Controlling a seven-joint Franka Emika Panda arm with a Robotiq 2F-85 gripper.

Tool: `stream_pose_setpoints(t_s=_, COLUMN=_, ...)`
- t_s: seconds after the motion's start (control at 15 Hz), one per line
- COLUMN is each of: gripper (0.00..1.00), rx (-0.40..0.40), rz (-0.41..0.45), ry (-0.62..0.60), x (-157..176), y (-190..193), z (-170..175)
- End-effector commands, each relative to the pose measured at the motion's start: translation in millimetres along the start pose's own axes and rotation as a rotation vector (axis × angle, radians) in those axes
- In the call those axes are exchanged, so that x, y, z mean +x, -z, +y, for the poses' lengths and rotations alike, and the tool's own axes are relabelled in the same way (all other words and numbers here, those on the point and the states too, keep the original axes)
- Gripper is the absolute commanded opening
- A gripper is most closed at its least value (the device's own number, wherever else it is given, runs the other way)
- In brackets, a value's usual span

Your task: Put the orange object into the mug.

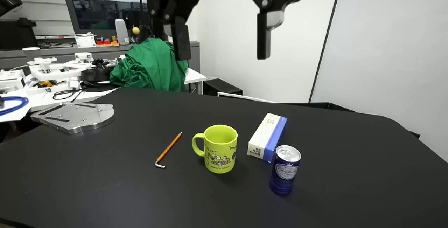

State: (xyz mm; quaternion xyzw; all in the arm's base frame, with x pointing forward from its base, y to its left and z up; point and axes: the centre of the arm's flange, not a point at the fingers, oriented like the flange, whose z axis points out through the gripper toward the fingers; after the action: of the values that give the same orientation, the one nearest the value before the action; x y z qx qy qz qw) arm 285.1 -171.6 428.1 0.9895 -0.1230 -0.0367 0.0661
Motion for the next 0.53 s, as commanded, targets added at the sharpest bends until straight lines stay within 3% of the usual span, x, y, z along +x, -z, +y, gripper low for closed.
stream_pose_setpoints(t_s=0.0, gripper=1.00, rx=-0.004, rz=-0.004, ry=0.016, x=9.4, y=0.9, z=-2.7)
stream_pose_setpoints(t_s=0.47, gripper=1.00, rx=-0.001, rz=0.129, ry=0.030, x=86.0, y=17.4, z=-53.0)
